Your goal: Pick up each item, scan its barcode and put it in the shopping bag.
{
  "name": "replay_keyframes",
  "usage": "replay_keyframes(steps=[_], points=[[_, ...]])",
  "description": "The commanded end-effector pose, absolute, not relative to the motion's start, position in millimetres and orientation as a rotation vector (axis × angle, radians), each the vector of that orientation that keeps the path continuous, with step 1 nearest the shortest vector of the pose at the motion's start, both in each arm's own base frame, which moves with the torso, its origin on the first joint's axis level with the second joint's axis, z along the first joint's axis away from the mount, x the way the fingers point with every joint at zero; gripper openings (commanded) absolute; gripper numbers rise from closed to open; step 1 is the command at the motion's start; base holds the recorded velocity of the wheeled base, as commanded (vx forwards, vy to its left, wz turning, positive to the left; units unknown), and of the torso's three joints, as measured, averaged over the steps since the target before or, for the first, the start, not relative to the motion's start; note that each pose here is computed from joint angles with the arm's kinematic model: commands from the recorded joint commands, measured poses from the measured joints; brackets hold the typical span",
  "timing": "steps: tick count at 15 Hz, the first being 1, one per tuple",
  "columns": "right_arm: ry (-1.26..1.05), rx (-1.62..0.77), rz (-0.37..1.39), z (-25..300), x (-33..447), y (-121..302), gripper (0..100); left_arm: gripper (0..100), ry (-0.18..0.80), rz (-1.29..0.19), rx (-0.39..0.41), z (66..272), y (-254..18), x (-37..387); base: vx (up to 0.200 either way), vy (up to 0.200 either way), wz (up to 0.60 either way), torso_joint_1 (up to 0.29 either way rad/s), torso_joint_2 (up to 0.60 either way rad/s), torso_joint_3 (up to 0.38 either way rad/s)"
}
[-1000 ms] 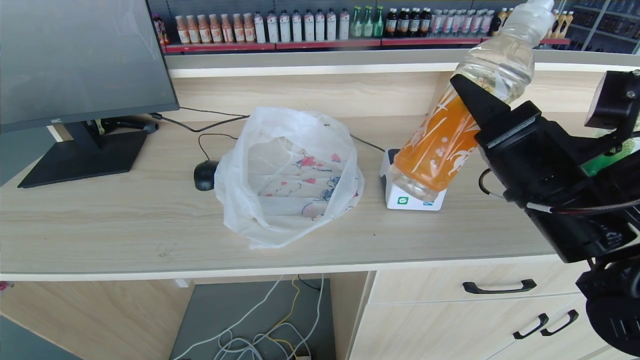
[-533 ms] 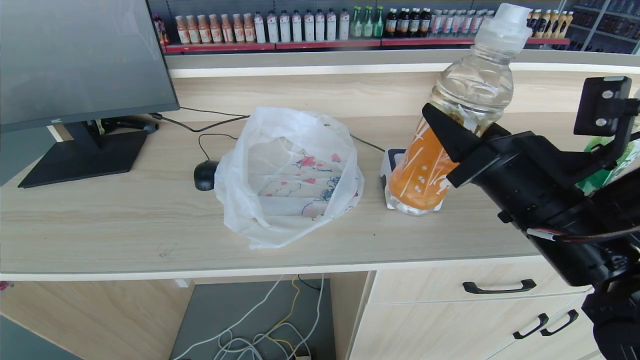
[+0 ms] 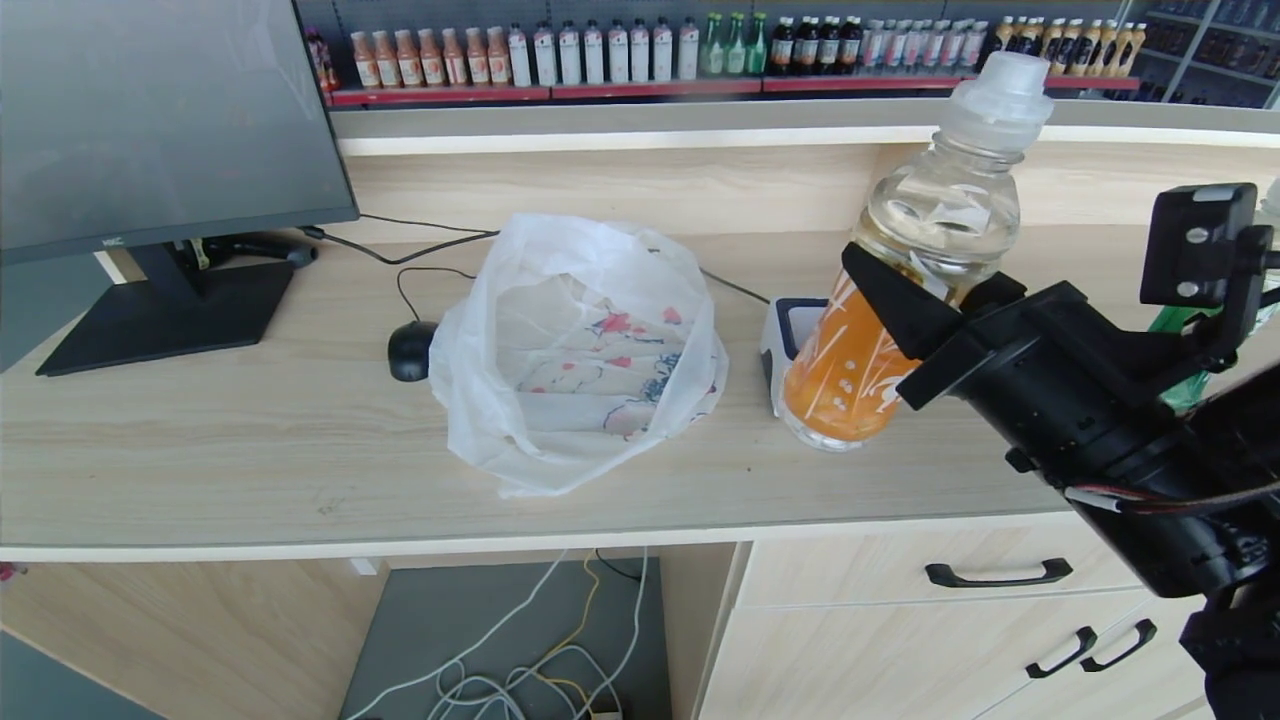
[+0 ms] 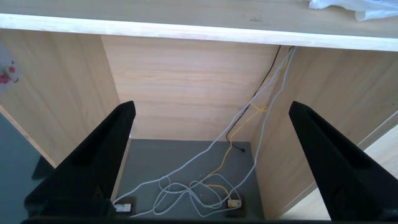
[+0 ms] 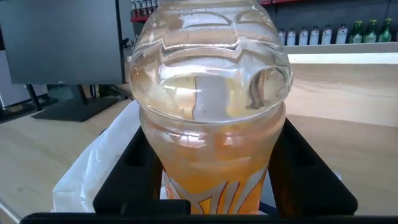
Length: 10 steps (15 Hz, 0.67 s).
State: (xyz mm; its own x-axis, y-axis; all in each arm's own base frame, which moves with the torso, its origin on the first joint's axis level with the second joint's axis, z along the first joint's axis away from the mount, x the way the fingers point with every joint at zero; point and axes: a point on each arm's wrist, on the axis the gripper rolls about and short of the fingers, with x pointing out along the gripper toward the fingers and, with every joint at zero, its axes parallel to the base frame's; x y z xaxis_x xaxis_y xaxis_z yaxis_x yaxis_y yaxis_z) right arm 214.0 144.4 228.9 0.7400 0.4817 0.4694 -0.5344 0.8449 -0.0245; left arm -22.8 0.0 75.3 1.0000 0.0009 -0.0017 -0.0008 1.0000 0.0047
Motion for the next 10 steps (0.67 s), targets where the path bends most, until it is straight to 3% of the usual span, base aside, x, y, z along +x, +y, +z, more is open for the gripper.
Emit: replay_keyframes(steps=[1, 4, 10], points=[[-0.491, 0.117, 0.554, 231, 210, 141, 0, 100, 0.002, 0.002, 0.005, 75, 0, -23, 0.0, 0.0, 0.0, 0.0, 0.0, 0.0], [-0.514, 0.117, 0.527, 237, 206, 130, 0, 100, 0.002, 0.002, 0.003, 75, 0, -23, 0.0, 0.0, 0.0, 0.0, 0.0, 0.0], [-0.518, 0.124, 0.522, 238, 197, 122, 0, 100, 0.002, 0.002, 0.002, 75, 0, -23, 0.0, 0.2, 0.0, 0.002, 0.0, 0.003]])
